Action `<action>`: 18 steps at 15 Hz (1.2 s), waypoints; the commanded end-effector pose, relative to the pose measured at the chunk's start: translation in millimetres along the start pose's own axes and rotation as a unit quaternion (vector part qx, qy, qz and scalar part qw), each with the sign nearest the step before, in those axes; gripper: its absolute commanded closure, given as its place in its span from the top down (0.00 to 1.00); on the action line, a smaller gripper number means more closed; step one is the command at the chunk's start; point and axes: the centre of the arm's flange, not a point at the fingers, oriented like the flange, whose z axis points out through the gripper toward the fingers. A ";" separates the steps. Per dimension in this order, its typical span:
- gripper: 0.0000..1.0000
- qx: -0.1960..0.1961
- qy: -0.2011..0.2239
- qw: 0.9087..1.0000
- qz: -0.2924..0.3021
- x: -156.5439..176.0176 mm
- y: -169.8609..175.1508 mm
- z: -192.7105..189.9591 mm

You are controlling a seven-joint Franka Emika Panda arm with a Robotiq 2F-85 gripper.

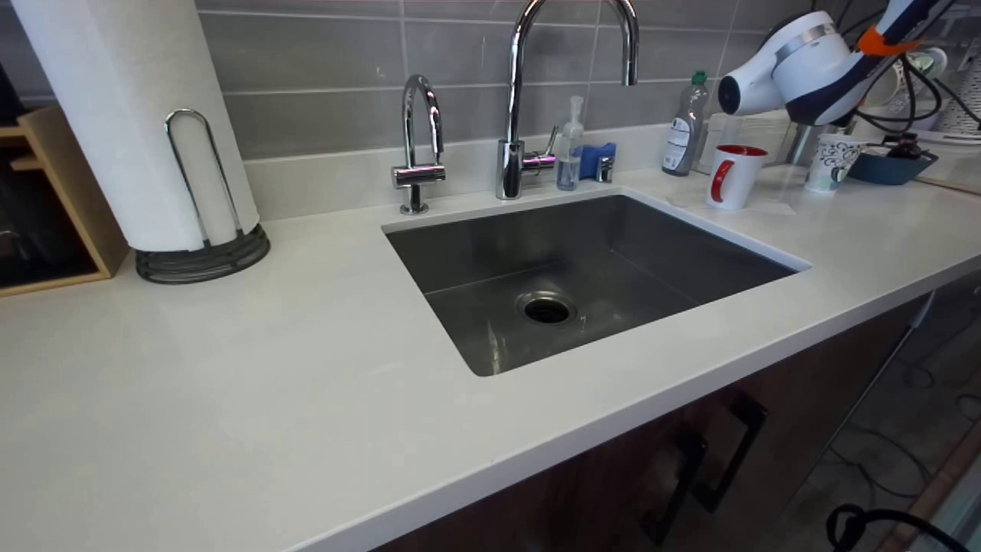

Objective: Pick the white paper cup on the left and pour its contents into the white paper cup on the right

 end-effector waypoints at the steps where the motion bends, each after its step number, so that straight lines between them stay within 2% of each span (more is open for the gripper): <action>1: 0.01 -0.030 0.008 0.999 0.009 0.8 -2.9 -2.1; 3: 0.01 -0.021 0.010 1.000 0.010 0.8 -1.6 -1.5; 4: 0.01 -0.047 -0.003 0.999 0.024 2.5 -4.7 -2.0; 5: 0.01 -0.028 0.007 0.999 0.016 0.4 -1.1 -1.6; 6: 0.01 -0.061 -0.006 0.998 0.030 1.4 -4.8 -2.8; 7: 0.01 -0.049 0.003 0.998 0.026 -0.6 -2.1 -3.1; 11: 0.01 -0.045 -0.001 0.999 0.028 0.5 0.8 -1.3; 13: 0.01 -0.024 -0.003 0.999 0.024 1.0 7.0 2.4; 18: 0.01 0.068 0.003 0.998 0.003 5.2 24.1 16.7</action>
